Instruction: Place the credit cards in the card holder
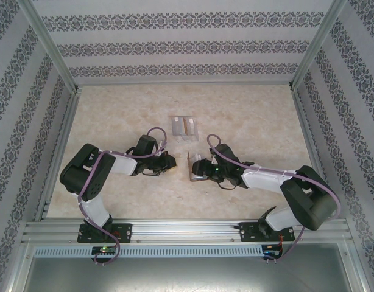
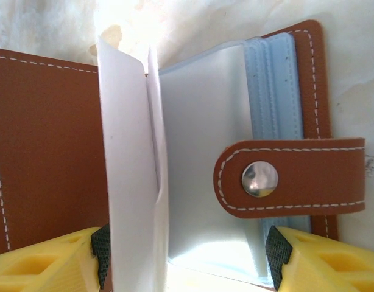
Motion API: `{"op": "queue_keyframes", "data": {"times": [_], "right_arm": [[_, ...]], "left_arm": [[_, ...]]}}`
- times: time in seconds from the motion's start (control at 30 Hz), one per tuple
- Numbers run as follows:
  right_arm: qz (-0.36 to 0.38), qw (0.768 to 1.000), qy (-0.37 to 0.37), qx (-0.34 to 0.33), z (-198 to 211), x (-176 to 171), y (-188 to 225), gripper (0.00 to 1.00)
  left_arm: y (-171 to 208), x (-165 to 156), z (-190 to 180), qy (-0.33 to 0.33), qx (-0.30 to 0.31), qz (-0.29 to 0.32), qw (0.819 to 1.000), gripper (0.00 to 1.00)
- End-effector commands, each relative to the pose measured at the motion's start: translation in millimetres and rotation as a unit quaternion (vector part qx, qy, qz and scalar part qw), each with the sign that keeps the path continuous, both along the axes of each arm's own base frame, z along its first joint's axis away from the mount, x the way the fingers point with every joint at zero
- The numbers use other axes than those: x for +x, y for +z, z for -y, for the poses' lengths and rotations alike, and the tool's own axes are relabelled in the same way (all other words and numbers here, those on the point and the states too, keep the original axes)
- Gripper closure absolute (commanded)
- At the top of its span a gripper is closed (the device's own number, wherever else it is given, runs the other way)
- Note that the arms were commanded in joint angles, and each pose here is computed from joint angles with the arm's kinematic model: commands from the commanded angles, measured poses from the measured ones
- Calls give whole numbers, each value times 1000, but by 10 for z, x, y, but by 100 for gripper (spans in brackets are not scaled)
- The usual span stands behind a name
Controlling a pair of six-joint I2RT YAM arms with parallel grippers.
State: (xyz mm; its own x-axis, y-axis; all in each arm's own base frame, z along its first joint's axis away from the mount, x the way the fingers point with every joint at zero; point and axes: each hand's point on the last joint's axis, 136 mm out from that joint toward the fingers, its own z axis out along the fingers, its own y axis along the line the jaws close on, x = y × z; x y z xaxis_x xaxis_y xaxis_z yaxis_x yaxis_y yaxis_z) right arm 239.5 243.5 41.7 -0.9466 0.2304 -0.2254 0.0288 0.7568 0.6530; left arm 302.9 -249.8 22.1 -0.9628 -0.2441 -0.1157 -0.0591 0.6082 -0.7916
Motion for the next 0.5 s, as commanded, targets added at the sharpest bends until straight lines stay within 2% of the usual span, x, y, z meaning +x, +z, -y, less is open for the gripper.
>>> {"op": "queue_keyframes", "data": {"times": [0.0, 0.17, 0.47], "right_arm": [[0, 1000, -11, -22, 118, -48, -41, 30], [6, 999, -16, -43, 199, -81, -113, 29], [4, 999, -4, -41, 114, -71, -142, 29]], "left_arm": [[-126, -54, 100, -14, 14, -3, 1000, 87], [-114, -39, 110, -16, 13, -2, 1000, 88], [-107, -33, 122, -18, 13, -2, 1000, 88]]}}
